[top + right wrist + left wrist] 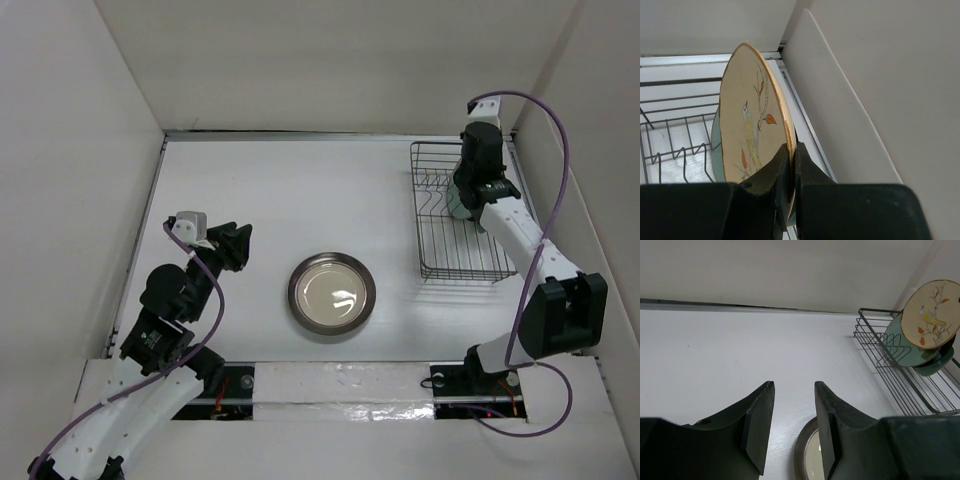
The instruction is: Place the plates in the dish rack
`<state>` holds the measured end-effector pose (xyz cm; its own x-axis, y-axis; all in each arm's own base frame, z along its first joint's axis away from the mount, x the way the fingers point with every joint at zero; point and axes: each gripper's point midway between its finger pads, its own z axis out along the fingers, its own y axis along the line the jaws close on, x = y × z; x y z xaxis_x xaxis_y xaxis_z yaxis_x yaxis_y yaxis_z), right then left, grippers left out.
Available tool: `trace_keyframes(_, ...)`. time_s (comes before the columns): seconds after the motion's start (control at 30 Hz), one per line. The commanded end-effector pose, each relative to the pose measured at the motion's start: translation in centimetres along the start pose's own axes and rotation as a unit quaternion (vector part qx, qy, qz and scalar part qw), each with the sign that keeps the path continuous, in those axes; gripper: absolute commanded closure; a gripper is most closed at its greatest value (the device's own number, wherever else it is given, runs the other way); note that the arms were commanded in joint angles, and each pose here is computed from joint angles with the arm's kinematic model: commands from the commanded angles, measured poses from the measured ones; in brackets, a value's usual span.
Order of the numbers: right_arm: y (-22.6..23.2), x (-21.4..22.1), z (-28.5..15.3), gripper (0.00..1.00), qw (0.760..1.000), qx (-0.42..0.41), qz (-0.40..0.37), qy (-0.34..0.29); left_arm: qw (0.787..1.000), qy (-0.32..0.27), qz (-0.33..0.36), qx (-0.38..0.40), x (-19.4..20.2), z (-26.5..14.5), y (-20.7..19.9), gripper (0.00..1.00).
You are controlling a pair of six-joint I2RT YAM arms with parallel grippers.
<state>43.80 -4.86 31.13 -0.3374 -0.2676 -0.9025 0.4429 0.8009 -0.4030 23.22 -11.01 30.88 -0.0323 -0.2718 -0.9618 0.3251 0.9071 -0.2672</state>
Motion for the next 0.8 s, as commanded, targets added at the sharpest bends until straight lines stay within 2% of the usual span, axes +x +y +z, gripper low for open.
trace_keyframes(0.0, -0.8, -5.0, 0.9, 1.0, 0.996, 0.02, 0.047, -0.069, 1.0, -0.026, -0.008, 0.004, -1.3, 0.1, -0.2, 0.65)
trace_keyframes(0.3, 5.5, 0.5, 2.1, 1.0, 0.999, -0.027, 0.016, -0.018, 1.0, -0.017, -0.006, 0.001, -0.9, 0.4, -0.2, 0.65)
trace_keyframes(0.47, 6.8, 3.7, 2.5, 1.0, 1.0, -0.017, 0.016, 0.019, 1.0, -0.018, -0.006, 0.003, -0.9, 0.4, -0.3, 0.65)
trace_keyframes(0.63, 7.3, 4.6, 1.8, 0.91, 0.998, -0.021, 0.046, 0.032, 1.0, -0.01, -0.004, 0.006, -0.5, 0.7, -0.4, 0.65)
trace_keyframes(0.67, 7.2, 4.5, 1.6, 0.82, 0.997, -0.018, 0.065, 0.032, 1.0, -0.011, -0.005, 0.005, -0.6, 0.7, -0.4, 0.65)
trace_keyframes(0.7, 6.9, 4.1, 1.3, 0.59, 0.996, -0.019, 0.078, 0.029, 1.0, -0.011, -0.005, 0.003, -0.6, 0.7, -0.3, 0.65)
trace_keyframes(0.77, 7.2, 3.3, 1.0, 0.4, 0.994, -0.035, 0.103, 0.024, 1.0, -0.008, -0.004, -0.001, -0.4, 0.6, -0.1, 0.65)
